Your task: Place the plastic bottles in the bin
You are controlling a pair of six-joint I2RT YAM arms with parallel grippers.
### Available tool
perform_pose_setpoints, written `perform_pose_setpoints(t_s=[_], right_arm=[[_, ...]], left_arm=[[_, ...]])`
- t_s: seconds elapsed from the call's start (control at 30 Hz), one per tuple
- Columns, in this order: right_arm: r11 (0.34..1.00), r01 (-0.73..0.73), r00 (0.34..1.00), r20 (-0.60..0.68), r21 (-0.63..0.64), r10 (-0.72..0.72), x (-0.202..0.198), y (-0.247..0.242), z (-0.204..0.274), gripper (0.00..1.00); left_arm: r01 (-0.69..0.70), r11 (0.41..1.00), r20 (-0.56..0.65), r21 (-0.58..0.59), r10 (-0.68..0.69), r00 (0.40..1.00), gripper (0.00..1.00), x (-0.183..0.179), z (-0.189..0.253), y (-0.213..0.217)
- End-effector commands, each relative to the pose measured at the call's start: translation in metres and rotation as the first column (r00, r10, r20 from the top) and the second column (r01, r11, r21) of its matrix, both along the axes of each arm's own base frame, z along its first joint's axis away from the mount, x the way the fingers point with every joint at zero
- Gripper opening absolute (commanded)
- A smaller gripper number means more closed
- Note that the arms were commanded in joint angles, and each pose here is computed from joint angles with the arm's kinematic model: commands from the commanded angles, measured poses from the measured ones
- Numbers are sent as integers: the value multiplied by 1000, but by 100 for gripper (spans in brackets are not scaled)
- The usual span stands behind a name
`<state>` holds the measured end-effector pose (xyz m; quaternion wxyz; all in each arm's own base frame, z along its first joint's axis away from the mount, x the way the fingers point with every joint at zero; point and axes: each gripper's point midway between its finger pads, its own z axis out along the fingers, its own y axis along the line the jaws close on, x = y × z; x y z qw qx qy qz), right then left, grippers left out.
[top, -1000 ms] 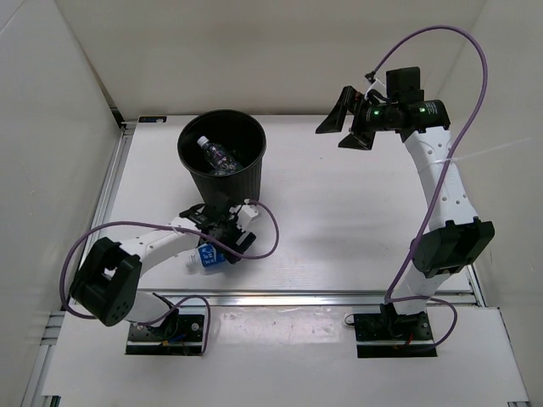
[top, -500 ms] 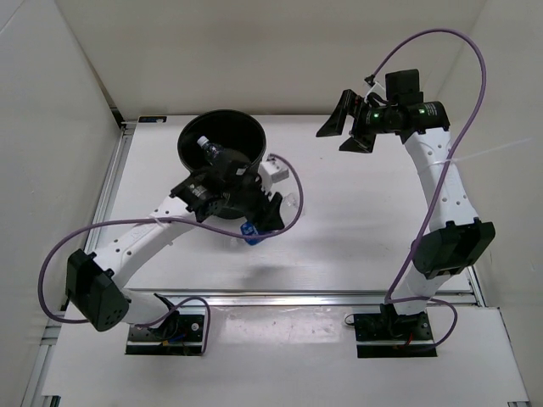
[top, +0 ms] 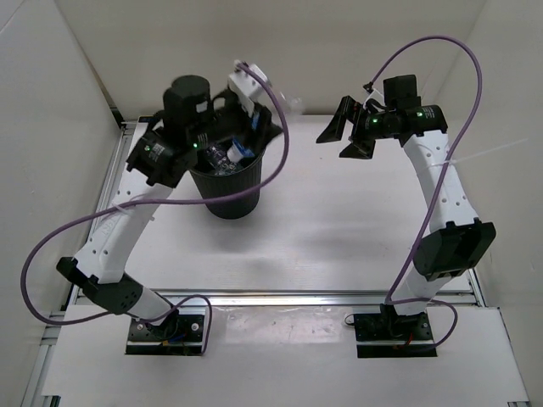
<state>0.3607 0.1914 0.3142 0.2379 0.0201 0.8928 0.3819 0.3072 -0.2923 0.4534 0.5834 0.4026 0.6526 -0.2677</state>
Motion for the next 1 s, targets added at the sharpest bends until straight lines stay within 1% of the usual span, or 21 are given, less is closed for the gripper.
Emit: perform_pose_setpoints(t_s=[0.0,0.07,0.13,0.17,0.23,0.27,0.33,0.43,0.47,0.53,0.57,0.6,0.67,0.7,0.73,0.77,0.8,0.83,0.9,0.93,0.97], right_arm=[[1000,-12,998,62,10,11,-11,-3,19,100],[1000,-12,999,53,9,11,-11,-3,16,100],[1000,-12,998,64,11,11,-14,-3,20,100],[1000,-12,998,64,11,11,-14,-3,20,100],[1000,4,998,68,-3,-4,-14,-6,19,100],[1000,12,997,72,-10,-11,-16,-8,19,100],[999,28,997,67,-27,-27,-18,-12,17,100],[999,41,996,75,-26,-39,-22,-14,21,100],[998,48,995,86,-30,-45,-23,-15,23,100],[997,68,995,73,-40,-65,-26,-18,22,100],[995,85,994,70,-46,-81,-25,-20,21,100],[994,92,994,69,-53,-89,-29,-22,22,100],[992,111,992,68,-60,-107,-28,-28,23,100],[989,129,990,67,-68,-125,-27,-33,21,100],[986,146,987,71,-75,-141,-28,-38,21,100],[984,154,987,63,-86,-149,-27,-40,16,100],[977,182,983,52,-111,-177,-28,-48,10,100],[973,194,980,56,-122,-189,-26,-50,9,100],[960,224,975,38,-168,-221,-31,-59,0,100],[950,248,969,46,-192,-243,-32,-64,0,100],[932,288,957,56,-220,-283,-28,-72,-3,100]], left_arm=[[-275,961,145,-39,278,950,45,66,36,43],[-326,945,139,-29,327,935,47,95,29,46],[-402,915,88,-20,402,911,49,117,12,59],[-414,910,66,-15,414,908,62,122,3,62],[-451,892,34,3,451,892,94,130,-14,68],[-467,884,18,31,466,884,100,133,-28,70],[-471,882,26,24,471,882,100,126,-23,71],[-544,839,74,-22,544,836,100,108,7,86],[-600,799,96,-52,602,793,100,97,23,104],[-673,735,58,-81,677,733,100,85,22,126],[-753,646,53,-128,762,645,100,70,35,160],[-788,611,21,-80,791,612,100,66,5,169],[-847,527,-43,-74,846,531,100,50,-23,194],[-894,434,-56,-113,895,442,100,28,-22,226],[-924,378,-91,-52,920,382,100,21,-66,235],[-941,336,-94,-47,936,339,100,11,-78,247],[-965,236,-107,-111,963,248,100,-15,-73,274],[-982,172,-111,-73,978,179,100,-24,-105,288],[-990,42,-181,-138,981,67,100,-45,-122,310],[-979,-54,-197,-195,980,-15,100,-67,-121,331],[-982,-91,-179,-167,982,-61,100,-73,-145,339]])
